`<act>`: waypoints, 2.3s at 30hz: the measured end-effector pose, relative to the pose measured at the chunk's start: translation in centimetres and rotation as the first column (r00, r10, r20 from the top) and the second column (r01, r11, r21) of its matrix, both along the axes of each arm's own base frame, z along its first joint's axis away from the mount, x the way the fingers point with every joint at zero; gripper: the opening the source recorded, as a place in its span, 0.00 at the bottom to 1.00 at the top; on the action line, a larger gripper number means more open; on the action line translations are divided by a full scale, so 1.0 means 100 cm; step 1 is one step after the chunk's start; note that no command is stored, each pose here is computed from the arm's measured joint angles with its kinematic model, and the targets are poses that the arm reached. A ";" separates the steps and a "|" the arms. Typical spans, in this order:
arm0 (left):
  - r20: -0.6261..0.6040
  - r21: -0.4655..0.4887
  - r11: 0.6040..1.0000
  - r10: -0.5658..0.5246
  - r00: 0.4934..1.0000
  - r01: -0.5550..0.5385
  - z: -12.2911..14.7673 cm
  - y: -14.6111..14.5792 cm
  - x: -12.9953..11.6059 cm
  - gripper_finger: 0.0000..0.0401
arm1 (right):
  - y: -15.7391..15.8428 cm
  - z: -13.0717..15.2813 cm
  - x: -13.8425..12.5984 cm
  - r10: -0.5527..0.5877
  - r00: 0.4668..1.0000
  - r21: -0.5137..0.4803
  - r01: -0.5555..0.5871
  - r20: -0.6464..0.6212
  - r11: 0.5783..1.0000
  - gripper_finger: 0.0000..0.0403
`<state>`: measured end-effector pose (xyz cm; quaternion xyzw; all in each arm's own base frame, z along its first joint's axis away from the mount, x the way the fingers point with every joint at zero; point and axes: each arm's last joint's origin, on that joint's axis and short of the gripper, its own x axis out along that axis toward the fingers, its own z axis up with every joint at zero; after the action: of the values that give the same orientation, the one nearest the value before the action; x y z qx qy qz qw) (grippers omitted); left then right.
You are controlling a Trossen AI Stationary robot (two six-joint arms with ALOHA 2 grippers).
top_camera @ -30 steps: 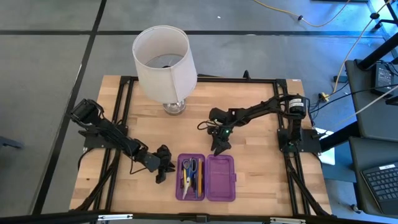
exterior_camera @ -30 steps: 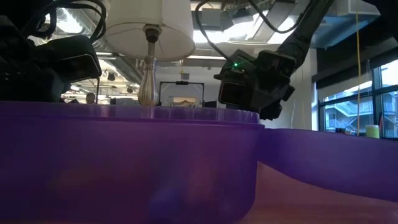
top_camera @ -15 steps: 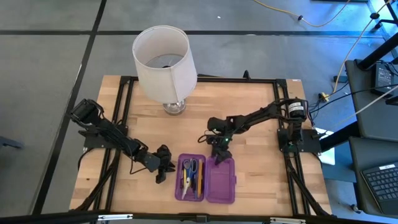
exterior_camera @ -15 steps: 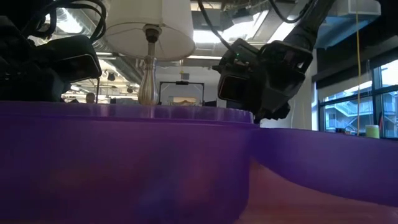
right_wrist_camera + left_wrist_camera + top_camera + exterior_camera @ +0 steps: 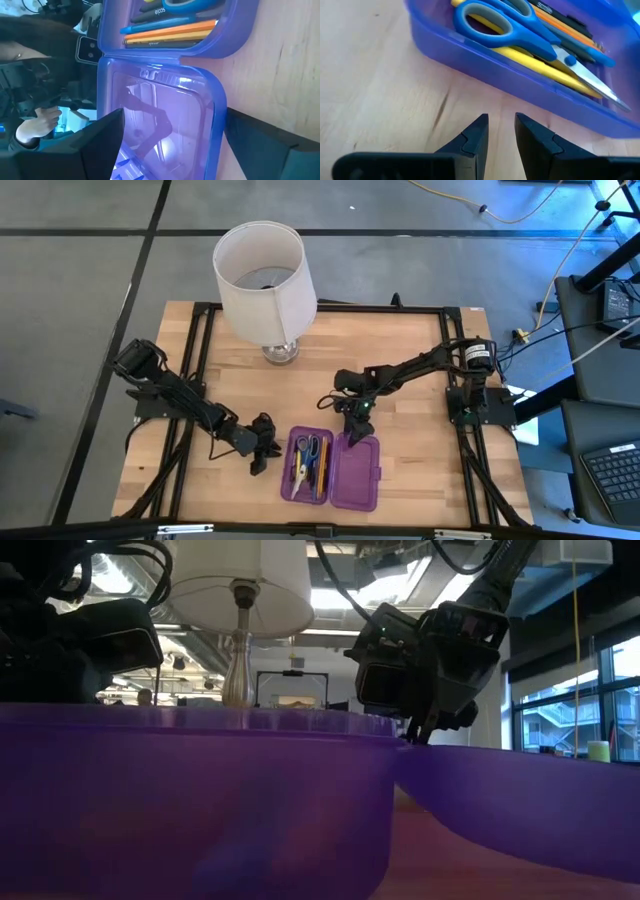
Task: Pick & place school supplies into a supply box
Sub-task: Close the violet supply box
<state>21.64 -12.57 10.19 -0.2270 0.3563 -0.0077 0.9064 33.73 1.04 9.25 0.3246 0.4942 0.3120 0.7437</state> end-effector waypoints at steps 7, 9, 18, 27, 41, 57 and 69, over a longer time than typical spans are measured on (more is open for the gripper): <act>0.051 0.113 0.991 -0.074 0.996 0.067 0.005 -0.001 0.004 0.22 | 0.000 0.000 0.000 -0.001 1.000 0.000 0.001 0.000 1.000 0.83; 0.071 0.112 0.991 -0.076 0.995 0.067 0.010 -0.002 0.008 0.22 | 0.000 0.000 0.000 -0.002 1.000 0.000 0.002 -0.001 1.000 0.83; 0.041 -0.028 0.993 -0.116 0.992 0.117 0.017 0.002 0.019 0.22 | 0.000 0.000 0.000 -0.002 1.000 -0.003 0.002 0.002 1.000 0.83; 0.143 -0.034 0.993 -0.103 0.984 0.109 0.040 0.018 0.025 0.22 | 0.000 0.000 0.000 0.000 1.000 -0.004 0.000 0.005 1.000 0.83; 0.161 0.115 0.972 -0.223 0.962 0.206 0.040 0.023 0.026 0.22 | 0.000 -0.001 0.000 -0.003 1.000 -0.011 0.003 0.006 1.000 0.83; 0.035 0.167 0.959 -0.237 0.971 0.228 0.035 0.025 0.045 0.22 | 0.000 0.000 0.001 -0.005 1.000 -0.011 0.006 0.012 1.000 0.83; 0.035 0.185 0.962 -0.209 0.977 0.200 0.035 0.026 0.047 0.22 | 0.000 0.000 0.000 0.008 1.000 0.005 -0.008 0.013 1.000 0.83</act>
<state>26.30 -10.02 13.68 -0.1058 0.3523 -0.0751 0.9268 33.72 1.05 9.24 0.3224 0.4899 0.3184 0.7448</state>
